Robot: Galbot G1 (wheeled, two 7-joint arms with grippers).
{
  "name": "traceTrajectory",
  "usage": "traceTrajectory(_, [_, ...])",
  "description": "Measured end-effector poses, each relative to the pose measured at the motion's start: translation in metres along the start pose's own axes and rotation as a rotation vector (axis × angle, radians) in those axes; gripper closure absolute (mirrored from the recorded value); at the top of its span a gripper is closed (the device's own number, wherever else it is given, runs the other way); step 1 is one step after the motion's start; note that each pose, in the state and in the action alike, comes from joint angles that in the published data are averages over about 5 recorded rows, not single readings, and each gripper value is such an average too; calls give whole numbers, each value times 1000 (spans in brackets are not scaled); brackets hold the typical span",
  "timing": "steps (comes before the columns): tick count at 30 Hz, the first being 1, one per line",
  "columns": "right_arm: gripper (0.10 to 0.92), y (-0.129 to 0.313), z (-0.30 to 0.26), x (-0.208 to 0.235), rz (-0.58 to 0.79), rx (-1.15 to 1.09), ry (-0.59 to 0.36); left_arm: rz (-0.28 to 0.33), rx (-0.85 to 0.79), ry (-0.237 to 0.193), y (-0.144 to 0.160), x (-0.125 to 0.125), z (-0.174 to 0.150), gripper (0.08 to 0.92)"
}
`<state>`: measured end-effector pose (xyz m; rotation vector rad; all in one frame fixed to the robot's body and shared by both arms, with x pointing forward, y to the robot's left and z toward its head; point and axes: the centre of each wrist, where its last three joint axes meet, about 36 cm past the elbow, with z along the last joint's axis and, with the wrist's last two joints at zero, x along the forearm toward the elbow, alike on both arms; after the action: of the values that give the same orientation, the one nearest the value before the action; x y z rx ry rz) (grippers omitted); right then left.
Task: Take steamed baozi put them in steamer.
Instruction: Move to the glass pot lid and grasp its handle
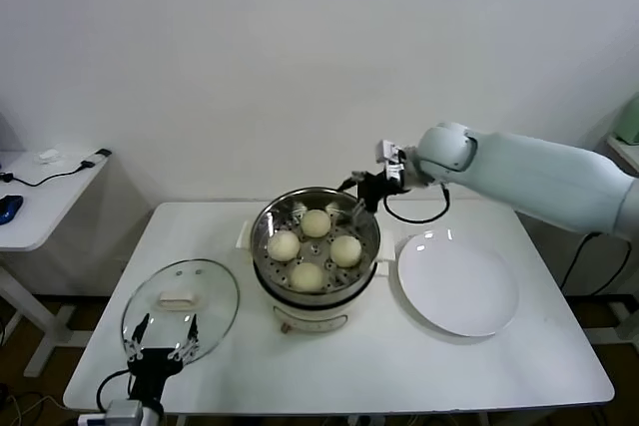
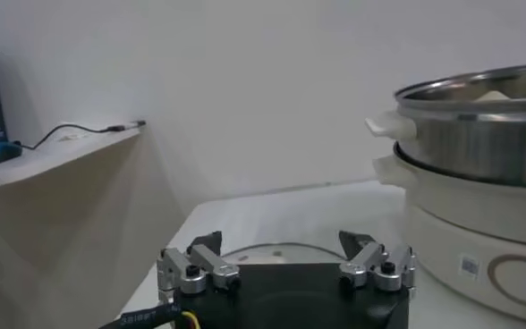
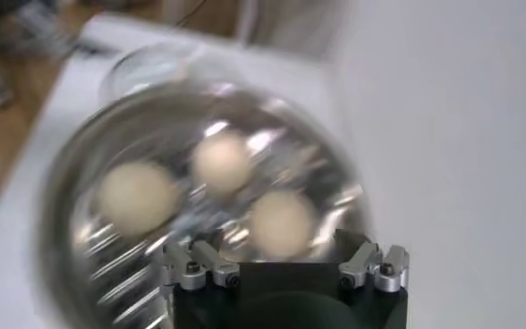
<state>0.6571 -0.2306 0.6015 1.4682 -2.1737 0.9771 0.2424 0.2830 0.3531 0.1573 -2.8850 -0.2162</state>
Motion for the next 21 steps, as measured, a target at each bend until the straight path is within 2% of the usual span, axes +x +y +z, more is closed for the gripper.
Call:
traceTrajectory(4, [200,9,32,14,207,-97,-126,0,4,-15,1,-1,-3,177])
traceTrajectory(8, [200,27,74,28,380,-200,-216,6,6,-12,4,-1,-8,177])
traceTrajectory(15, [200,87,155,42,597,-364,-316,19,-5,-12,12,-10,-16,177])
traceTrajectory(21, [200,148,220,56,752,-476,-361,24,-26,-10,13,-17,-12,177])
